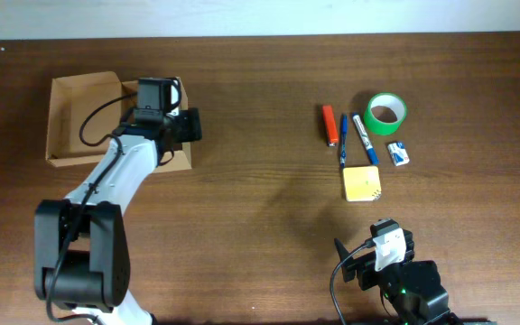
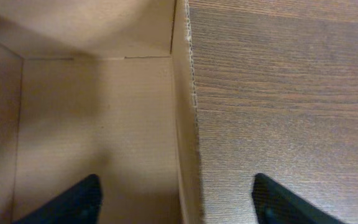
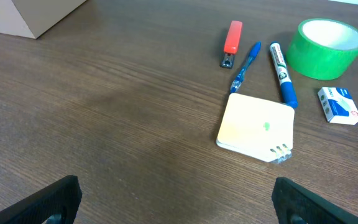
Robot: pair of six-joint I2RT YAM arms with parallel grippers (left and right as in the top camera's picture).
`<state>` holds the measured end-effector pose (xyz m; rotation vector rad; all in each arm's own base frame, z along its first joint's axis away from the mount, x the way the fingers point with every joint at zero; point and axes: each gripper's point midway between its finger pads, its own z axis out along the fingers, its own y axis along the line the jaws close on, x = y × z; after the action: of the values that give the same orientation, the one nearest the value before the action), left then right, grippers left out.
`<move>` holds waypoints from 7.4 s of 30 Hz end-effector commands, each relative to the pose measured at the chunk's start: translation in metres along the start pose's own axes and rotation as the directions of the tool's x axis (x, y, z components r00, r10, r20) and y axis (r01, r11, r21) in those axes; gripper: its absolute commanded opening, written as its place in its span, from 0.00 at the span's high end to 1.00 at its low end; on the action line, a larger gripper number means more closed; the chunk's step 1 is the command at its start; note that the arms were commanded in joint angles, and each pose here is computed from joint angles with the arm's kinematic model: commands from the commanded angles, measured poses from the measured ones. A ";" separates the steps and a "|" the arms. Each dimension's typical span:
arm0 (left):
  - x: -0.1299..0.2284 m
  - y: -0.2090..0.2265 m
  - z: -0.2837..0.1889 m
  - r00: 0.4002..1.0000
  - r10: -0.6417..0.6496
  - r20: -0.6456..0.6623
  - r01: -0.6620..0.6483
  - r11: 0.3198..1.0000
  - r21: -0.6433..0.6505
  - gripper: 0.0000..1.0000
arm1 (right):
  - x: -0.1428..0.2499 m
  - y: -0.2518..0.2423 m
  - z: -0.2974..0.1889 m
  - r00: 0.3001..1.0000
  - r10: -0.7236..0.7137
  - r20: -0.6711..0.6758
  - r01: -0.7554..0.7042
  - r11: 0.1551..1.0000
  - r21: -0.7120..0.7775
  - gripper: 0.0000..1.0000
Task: Pack container
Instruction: 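Reach the left gripper into the cardboard box and grip its wall, then drag the box with the left gripper rightward toward the table center, then release the box and retract the left gripper toward the front, then move the right gripper to the green tape roll and grasp its rim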
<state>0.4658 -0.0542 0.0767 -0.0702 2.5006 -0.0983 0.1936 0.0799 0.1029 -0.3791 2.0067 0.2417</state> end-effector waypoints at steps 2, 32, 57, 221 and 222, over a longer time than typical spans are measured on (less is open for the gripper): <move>-0.005 -0.001 0.002 0.999 0.047 0.020 -0.045 0.995 -0.090 0.40 | 0.000 -0.002 0.001 1.000 0.005 0.007 -0.005 1.000 0.011 0.01; -0.023 -0.061 -0.043 0.914 0.388 0.119 -0.391 0.920 -0.003 0.98 | 0.000 -0.002 0.001 1.000 0.005 0.007 -0.005 1.000 0.011 0.01; 0.057 -0.198 -0.114 0.237 0.839 0.490 -0.952 0.101 0.288 0.98 | 0.000 -0.002 0.001 1.000 0.005 0.007 -0.005 1.000 0.011 0.01; 0.127 -0.059 -0.319 0.897 0.441 -0.039 -0.397 0.839 0.372 0.00 | -0.009 0.014 0.000 0.799 0.602 -0.012 -0.600 0.795 -0.092 0.01; 0.127 -0.059 -0.319 0.897 0.441 -0.039 -0.396 0.840 0.371 0.00 | -0.012 0.014 0.000 0.799 0.602 -0.005 -0.599 0.795 -0.098 0.01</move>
<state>0.1766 -0.1034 0.2593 0.6273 2.5338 -0.3623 0.1940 0.0905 0.1118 0.1001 2.0451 0.6240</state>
